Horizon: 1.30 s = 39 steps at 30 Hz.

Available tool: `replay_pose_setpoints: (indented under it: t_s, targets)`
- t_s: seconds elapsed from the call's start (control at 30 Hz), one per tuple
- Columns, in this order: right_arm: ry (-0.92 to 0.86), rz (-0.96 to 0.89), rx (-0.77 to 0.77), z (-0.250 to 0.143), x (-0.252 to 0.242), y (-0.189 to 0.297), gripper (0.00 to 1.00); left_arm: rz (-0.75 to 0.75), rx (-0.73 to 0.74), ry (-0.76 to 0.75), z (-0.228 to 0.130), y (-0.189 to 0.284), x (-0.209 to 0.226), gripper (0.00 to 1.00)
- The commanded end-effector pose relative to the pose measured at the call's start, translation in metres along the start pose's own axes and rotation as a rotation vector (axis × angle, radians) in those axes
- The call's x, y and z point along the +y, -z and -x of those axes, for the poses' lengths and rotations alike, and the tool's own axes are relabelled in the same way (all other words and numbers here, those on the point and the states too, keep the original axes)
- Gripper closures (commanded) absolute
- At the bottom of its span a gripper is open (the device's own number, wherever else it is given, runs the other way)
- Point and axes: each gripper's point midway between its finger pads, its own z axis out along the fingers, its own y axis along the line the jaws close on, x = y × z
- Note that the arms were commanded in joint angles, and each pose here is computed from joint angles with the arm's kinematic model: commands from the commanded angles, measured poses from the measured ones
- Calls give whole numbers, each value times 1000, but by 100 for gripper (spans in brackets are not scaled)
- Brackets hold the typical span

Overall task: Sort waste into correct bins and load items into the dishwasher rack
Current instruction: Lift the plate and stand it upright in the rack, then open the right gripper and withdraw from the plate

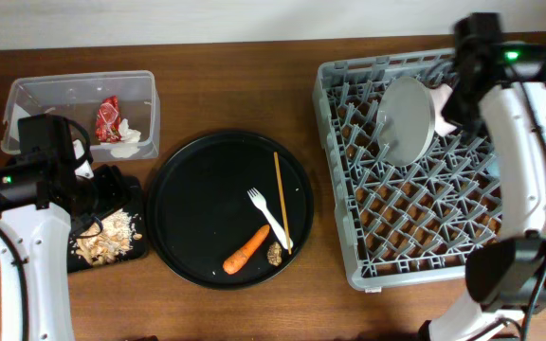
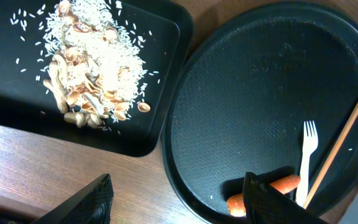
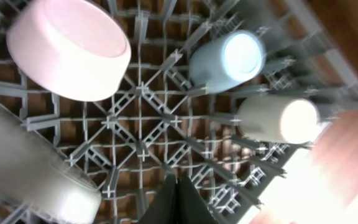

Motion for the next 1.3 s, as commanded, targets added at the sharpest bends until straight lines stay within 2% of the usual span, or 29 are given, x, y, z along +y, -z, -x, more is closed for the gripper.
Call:
replay_pose_setpoints:
  t_s: [0.0, 0.13, 0.17, 0.27, 0.47, 0.63, 0.73, 0.83, 0.87, 0.9, 0.97, 1.27]
  targets:
    - [190, 352, 191, -16, 45, -24, 96, 12, -13, -1, 2, 2, 3, 34]
    - [314, 566, 283, -33, 79, -30, 95, 12, -13, -1, 2, 2, 3, 34]
    - [415, 706, 294, -43, 102, -20, 95, 12, -13, -1, 2, 2, 3, 34]
    - [575, 922, 259, -56, 134, 6, 93, 12, -13, -1, 2, 2, 3, 34]
    - [617, 900, 236, -60, 143, 7, 92, 12, -12, -1, 2, 2, 3, 34]
    - [571, 718, 232, -53, 119, -5, 90, 12, -11, -1, 2, 2, 3, 34]
    - [551, 631, 156, -42, 101, 9, 88, 12, -12, -1, 2, 2, 3, 33]
    - [551, 636, 72, -37, 89, 39, 79, 12, -12, -1, 2, 2, 3, 29]
    - [553, 641, 48, -38, 85, 52, 73, 12, -12, -1, 2, 2, 3, 29]
    - [563, 652, 31, -43, 81, 66, 61, 12, -12, -1, 2, 2, 3, 29]
    - [594, 664, 24, -56, 82, 84, 53, 12, -12, -1, 2, 2, 3, 29]
    - [847, 721, 136, -149, 157, 113, 53, 12, -12, -1, 2, 2, 3, 29]
